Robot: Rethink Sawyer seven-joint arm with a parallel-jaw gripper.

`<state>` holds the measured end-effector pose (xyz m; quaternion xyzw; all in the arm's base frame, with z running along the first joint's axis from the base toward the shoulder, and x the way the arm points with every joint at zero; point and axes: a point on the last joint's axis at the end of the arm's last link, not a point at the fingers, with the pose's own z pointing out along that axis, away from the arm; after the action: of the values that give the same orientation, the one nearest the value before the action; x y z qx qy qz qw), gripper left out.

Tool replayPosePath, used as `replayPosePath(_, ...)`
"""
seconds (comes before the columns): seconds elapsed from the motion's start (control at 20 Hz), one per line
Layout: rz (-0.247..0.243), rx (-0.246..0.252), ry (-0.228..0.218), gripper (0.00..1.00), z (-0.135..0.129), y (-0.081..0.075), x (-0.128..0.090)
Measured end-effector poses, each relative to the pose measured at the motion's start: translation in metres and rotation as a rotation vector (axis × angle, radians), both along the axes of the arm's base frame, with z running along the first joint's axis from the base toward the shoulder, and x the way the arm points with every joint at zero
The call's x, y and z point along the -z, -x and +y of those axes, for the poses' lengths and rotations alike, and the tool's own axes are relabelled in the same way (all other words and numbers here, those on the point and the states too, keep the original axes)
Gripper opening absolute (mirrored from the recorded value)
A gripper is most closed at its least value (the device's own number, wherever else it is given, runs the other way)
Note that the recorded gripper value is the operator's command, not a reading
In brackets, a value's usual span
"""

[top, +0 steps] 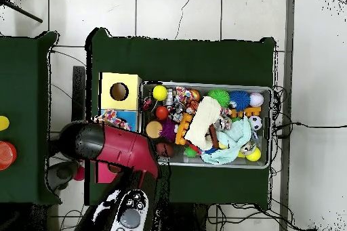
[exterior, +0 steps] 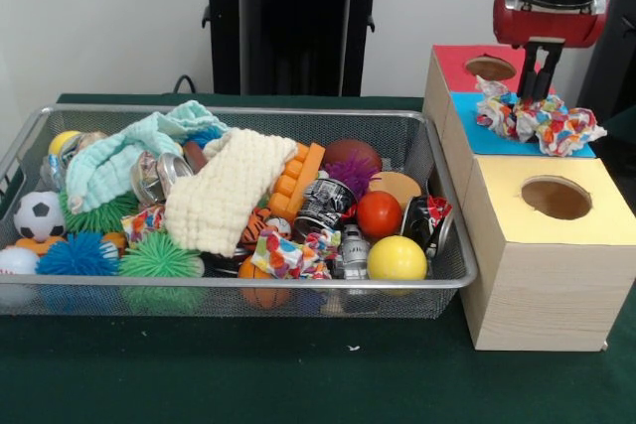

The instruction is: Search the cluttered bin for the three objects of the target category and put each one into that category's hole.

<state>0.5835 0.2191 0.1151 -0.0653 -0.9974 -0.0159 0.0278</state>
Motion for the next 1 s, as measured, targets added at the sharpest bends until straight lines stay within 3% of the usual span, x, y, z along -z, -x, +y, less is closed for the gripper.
replayPosePath(0.7,0.033,-0.025,0.011,0.00,0.010,0.008,-0.016)
replayPosePath(0.75,0.043,-0.028,0.007,1.00,0.012,0.008,-0.019)
replayPosePath(1.0,0.054,-0.031,0.006,1.00,0.013,0.008,-0.023)
